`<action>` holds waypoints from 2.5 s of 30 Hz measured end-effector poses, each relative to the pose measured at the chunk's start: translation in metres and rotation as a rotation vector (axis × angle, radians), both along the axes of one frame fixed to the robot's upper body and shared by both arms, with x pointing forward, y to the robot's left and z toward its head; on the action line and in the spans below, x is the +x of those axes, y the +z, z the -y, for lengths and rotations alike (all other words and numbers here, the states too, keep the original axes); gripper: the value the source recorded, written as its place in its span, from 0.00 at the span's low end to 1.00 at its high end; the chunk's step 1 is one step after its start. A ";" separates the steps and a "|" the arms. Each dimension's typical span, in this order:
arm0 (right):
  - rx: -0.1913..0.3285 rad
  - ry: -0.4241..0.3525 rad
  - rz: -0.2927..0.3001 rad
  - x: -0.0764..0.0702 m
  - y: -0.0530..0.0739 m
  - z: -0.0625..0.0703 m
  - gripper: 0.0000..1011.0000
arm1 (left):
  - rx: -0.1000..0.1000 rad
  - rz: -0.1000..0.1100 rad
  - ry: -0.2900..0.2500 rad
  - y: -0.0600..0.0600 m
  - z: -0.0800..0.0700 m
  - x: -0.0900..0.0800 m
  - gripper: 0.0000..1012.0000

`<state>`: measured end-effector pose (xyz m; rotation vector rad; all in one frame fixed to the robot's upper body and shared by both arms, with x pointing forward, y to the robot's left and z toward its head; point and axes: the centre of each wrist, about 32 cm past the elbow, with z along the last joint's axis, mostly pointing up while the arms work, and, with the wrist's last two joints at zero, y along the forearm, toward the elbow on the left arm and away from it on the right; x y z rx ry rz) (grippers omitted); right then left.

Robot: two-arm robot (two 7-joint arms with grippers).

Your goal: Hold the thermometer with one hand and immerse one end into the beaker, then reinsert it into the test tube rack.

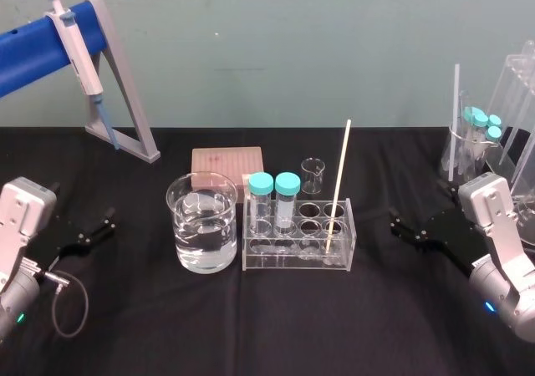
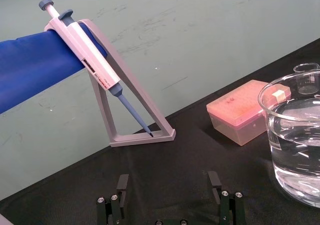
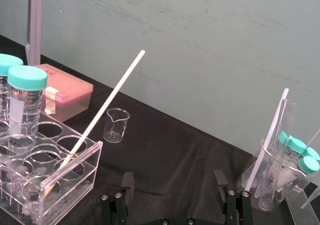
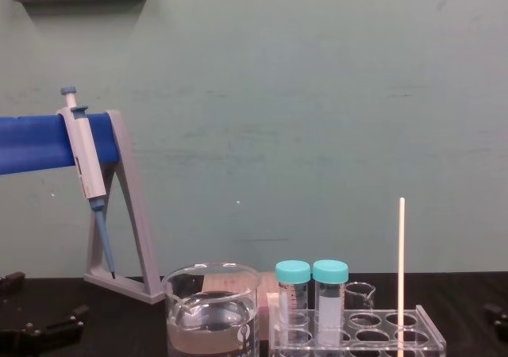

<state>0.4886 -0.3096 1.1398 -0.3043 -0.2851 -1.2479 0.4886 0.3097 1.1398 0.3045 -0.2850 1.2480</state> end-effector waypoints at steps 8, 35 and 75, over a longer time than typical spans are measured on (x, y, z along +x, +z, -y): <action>0.000 0.000 0.000 0.000 0.000 0.000 0.99 | 0.000 0.000 0.000 0.000 0.000 0.000 0.99; 0.392 0.091 -0.258 0.012 0.080 0.020 0.99 | 0.000 0.000 0.000 0.000 0.000 0.000 0.99; 0.604 0.268 -0.567 0.111 0.080 -0.006 0.99 | 0.000 0.000 0.000 0.000 0.000 0.000 0.99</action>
